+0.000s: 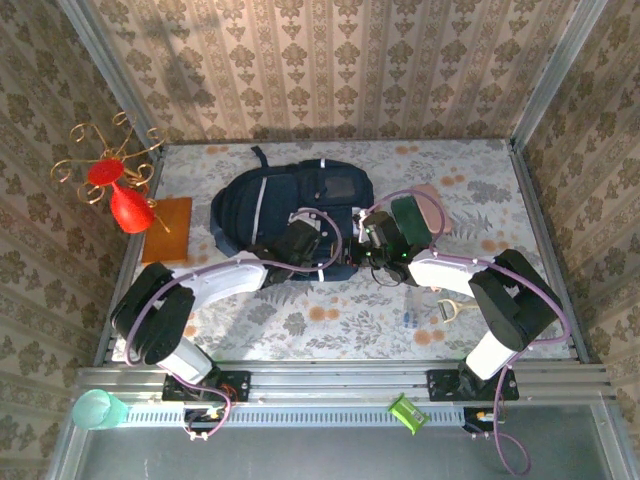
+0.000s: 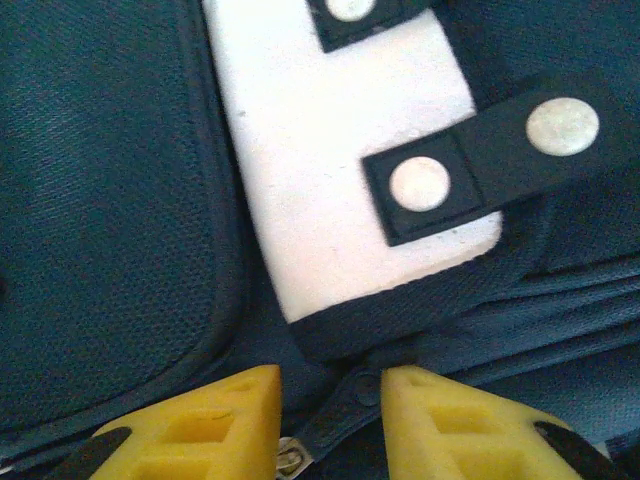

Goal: Pack the student bag

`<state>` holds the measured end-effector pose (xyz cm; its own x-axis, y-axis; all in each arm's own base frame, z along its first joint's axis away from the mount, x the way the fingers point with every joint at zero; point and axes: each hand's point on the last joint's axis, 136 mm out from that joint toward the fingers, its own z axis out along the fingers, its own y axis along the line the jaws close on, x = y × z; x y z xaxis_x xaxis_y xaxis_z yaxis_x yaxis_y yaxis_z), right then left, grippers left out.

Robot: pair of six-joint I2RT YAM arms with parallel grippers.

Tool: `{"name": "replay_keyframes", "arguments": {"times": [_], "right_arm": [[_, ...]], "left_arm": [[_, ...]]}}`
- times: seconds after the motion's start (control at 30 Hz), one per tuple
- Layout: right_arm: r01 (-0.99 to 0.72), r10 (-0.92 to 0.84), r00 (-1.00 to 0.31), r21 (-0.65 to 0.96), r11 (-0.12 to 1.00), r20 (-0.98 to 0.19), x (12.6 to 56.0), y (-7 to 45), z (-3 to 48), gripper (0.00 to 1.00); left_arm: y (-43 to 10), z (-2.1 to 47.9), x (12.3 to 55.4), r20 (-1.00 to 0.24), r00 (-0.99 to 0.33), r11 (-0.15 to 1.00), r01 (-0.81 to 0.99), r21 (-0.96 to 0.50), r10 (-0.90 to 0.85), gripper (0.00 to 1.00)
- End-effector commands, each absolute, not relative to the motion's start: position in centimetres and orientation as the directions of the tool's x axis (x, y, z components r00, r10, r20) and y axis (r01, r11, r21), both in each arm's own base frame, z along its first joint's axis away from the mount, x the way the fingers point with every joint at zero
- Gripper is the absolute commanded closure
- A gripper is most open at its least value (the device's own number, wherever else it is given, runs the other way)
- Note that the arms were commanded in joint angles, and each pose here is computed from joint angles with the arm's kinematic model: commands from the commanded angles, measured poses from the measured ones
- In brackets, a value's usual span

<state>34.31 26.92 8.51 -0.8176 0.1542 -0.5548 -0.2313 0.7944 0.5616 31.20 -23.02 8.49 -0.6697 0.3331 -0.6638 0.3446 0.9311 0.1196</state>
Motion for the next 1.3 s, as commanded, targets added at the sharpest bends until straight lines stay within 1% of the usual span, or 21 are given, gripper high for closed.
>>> {"name": "replay_keyframes", "arguments": {"times": [0.0, 0.17, 0.37, 0.5, 0.6, 0.7, 0.9, 1.07, 1.27], "right_arm": [[-0.157, 0.119, -0.874, 0.504, 0.849, -0.471, 32.9, 25.3, 4.6, 0.54], [-0.154, 0.119, -0.876, 0.504, 0.85, -0.468, 32.9, 25.3, 4.5, 0.54], [-0.155, 0.119, -0.876, 0.505, 0.849, -0.468, 32.9, 25.3, 4.5, 0.54], [-0.152, 0.122, -0.877, 0.51, 0.847, -0.465, 33.0, 25.4, 4.3, 0.54], [-0.152, 0.121, -0.88, 0.512, 0.845, -0.46, 32.9, 25.5, 4.2, 0.54], [-0.153, 0.119, -0.88, 0.511, 0.846, -0.46, 32.8, 25.4, 4.2, 0.54], [-0.147, 0.124, -0.88, 0.51, 0.848, -0.459, 32.9, 25.2, 4.0, 0.54], [-0.146, 0.125, -0.882, 0.516, 0.844, -0.455, 32.9, 25.3, 3.9, 0.54], [-0.145, 0.126, -0.882, 0.516, 0.844, -0.454, 32.9, 25.2, 3.8, 0.54]], "left_arm": [[-21.0, 9.2, 31.9, -0.675, -0.667, 0.945, 0.291, 0.152, 0.314, 0.7], [-20.9, 8.5, 31.6, -0.657, -0.685, 0.943, 0.306, 0.134, 0.316, 0.71], [-23.4, 8.8, 30.7, -0.674, -0.675, 0.919, 0.394, 0.015, 0.301, 0.59], [-23.5, 8.0, 30.7, -0.65, -0.687, 0.915, 0.403, 0.032, 0.325, 0.54], [-23.5, 7.2, 31.0, -0.625, -0.697, 0.91, 0.41, 0.057, 0.353, 0.54], [-23.9, 6.4, 31.0, -0.6, -0.711, 0.904, 0.424, 0.049, 0.366, 0.55], [-25.3, 5.9, 30.2, -0.585, -0.733, 0.882, 0.466, -0.062, 0.347, 0.57], [-25.5, 5.7, 30.0, -0.568, -0.747, 0.874, 0.476, -0.095, 0.345, 0.57], [-25.8, 6.9, 29.7, -0.579, -0.753, 0.855, 0.488, -0.173, 0.313, 0.58]]}}
